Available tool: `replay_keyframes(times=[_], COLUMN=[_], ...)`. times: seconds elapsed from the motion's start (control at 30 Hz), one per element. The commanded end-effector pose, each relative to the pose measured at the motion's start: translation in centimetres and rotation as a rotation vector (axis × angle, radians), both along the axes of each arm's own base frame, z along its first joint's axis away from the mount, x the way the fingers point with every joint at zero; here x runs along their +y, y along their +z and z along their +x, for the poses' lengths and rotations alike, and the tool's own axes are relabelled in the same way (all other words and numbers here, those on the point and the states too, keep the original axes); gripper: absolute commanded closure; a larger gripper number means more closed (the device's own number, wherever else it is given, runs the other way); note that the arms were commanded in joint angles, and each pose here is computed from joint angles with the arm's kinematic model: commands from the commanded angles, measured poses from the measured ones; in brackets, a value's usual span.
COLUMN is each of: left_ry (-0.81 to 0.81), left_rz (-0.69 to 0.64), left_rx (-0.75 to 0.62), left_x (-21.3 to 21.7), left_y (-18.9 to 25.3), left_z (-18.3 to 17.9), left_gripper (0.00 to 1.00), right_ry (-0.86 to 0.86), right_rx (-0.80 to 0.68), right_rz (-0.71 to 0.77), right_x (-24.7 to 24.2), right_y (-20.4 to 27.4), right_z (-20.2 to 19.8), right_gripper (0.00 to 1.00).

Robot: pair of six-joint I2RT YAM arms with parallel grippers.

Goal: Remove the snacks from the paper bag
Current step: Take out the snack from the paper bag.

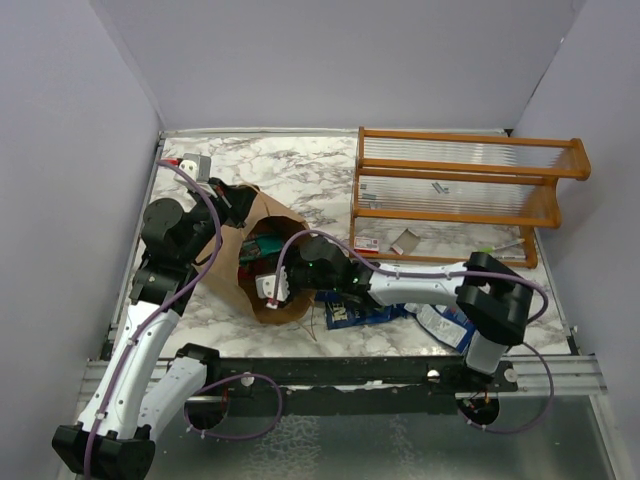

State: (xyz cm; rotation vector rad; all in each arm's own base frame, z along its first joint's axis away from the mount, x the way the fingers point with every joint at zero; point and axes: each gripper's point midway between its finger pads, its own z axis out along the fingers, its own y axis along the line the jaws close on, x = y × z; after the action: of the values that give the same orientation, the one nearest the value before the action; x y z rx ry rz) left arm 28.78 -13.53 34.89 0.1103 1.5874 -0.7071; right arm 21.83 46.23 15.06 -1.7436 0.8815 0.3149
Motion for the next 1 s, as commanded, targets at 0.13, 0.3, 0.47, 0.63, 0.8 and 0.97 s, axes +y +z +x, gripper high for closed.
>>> replay_keyframes(times=[0.13, 0.3, 0.47, 0.63, 0.8, 0.97], left_ry=[-0.030, -0.047, -0.054, -0.056, -0.057, -0.055], left_rz=[0.019, 0.017, 0.014, 0.012, 0.009, 0.009], left_rx=[-0.097, -0.110, -0.117, -0.118, -0.117, -0.118], left_x=[-0.1, -0.3, -0.4, -0.4, -0.4, -0.4], left_y=[2.8, 3.0, 3.2, 3.4, 3.4, 3.5], left_z=[-1.5, -1.9, -2.0, -2.0, -2.0, -2.0], left_gripper=[1.00, 1.00, 1.00, 1.00, 1.00, 1.00], right_ry=[-0.120, -0.141, -0.156, -0.183, -0.194, -0.270], right_rx=[-0.136, -0.120, -0.114, -0.099, -0.101, -0.154], right_rz=[0.073, 0.060, 0.033, 0.028, 0.030, 0.044], right_x=[2.9, 2.8, 2.8, 2.9, 3.5, 3.6], right_y=[0.2, -1.5, -3.4, -5.0, -5.7, -5.3], right_z=[4.8, 6.3, 7.0, 7.7, 8.4, 10.4], right_gripper=[0.43, 0.49, 0.59, 0.60, 0.60, 0.58])
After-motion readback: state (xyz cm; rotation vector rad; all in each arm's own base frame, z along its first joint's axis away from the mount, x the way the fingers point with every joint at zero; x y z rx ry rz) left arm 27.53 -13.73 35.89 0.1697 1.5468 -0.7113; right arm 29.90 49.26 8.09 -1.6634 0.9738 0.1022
